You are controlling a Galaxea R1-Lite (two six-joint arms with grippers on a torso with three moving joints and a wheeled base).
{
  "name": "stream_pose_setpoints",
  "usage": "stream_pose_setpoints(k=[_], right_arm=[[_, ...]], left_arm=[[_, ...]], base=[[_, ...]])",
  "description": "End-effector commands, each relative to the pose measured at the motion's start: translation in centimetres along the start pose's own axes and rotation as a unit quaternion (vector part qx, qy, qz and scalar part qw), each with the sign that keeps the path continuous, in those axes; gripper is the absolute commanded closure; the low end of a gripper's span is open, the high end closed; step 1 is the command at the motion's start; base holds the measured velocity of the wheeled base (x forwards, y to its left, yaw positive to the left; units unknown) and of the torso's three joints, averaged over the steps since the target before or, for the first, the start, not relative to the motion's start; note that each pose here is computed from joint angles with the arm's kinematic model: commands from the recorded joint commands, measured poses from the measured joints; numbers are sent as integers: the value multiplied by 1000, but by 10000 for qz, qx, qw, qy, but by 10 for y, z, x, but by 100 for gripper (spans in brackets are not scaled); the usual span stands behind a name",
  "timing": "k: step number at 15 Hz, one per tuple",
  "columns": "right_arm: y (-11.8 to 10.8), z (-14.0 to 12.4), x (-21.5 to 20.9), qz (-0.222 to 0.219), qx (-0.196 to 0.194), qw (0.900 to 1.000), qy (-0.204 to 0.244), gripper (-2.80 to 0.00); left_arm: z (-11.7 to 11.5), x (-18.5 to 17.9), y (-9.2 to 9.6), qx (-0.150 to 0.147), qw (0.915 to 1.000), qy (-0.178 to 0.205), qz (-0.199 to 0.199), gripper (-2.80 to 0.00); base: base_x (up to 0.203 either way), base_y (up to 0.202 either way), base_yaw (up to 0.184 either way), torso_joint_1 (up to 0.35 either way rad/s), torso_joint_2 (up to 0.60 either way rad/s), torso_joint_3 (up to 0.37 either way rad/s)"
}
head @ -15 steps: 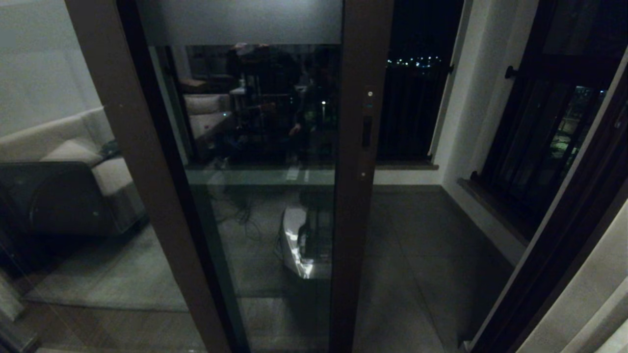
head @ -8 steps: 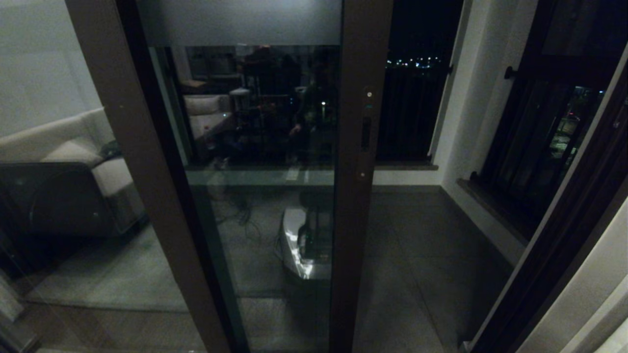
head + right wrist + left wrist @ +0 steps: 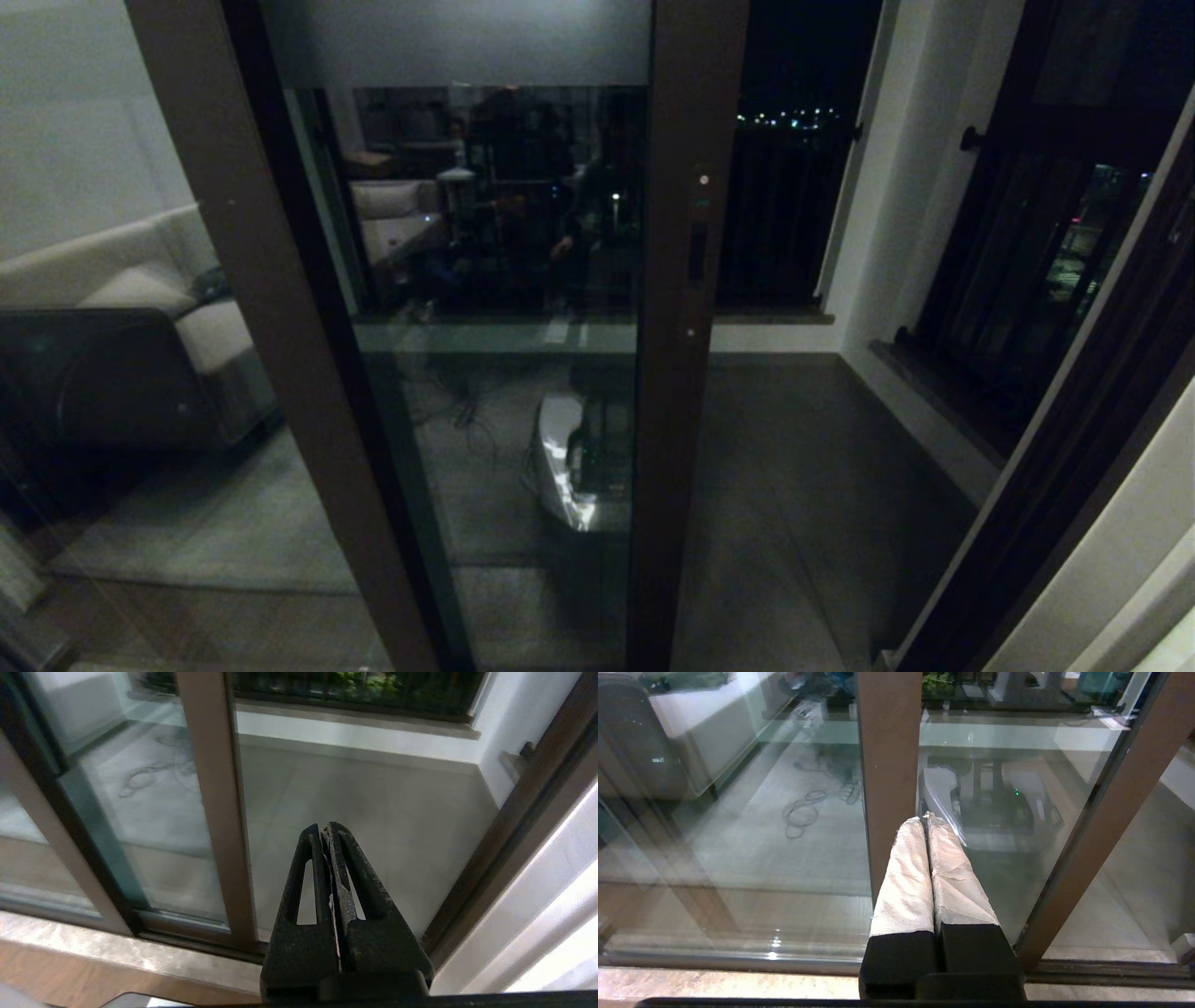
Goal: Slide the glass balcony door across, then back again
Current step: Open the slid door
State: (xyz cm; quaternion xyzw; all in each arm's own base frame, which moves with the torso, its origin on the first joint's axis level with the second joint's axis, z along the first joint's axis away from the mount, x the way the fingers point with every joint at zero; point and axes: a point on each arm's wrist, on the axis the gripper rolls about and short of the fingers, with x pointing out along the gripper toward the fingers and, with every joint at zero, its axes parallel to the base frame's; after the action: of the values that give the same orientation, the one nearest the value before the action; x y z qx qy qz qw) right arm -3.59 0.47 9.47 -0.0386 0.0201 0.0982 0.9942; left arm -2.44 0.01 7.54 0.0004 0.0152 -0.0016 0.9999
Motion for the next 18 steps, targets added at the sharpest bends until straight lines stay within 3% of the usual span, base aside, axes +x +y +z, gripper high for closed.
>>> stream_pose_setpoints(k=[1, 2, 3, 5, 10, 18], right_arm=[[-3, -11, 4, -618, -10, 9978, 235, 0], [-5, -19, 9, -920, 22, 9954, 262, 0], [-5, -18, 11, -978, 99, 9952, -9, 0], [-5, -19, 12, -871, -104, 9961, -16, 0], [-5, -19, 12, -929, 355, 9950, -58, 0], [-5, -19, 12, -931, 361, 9950, -62, 0]], left_arm=[[0, 0, 0, 3, 10000, 1, 1, 0], [0, 0, 0, -4, 10000, 1, 1, 0], [0, 0, 0, -4, 10000, 1, 1, 0], [0, 0, 0, 3, 10000, 1, 1, 0], [0, 0, 0, -4, 10000, 1, 1, 0], [0, 0, 0, -9, 10000, -11, 5, 0]], base=[[0, 0, 0, 0, 0, 0], [0, 0, 0, 0, 0, 0], [0, 0, 0, 0, 0, 0], [0, 0, 0, 0, 0, 0], [0, 0, 0, 0, 0, 0], [0, 0, 0, 0, 0, 0]])
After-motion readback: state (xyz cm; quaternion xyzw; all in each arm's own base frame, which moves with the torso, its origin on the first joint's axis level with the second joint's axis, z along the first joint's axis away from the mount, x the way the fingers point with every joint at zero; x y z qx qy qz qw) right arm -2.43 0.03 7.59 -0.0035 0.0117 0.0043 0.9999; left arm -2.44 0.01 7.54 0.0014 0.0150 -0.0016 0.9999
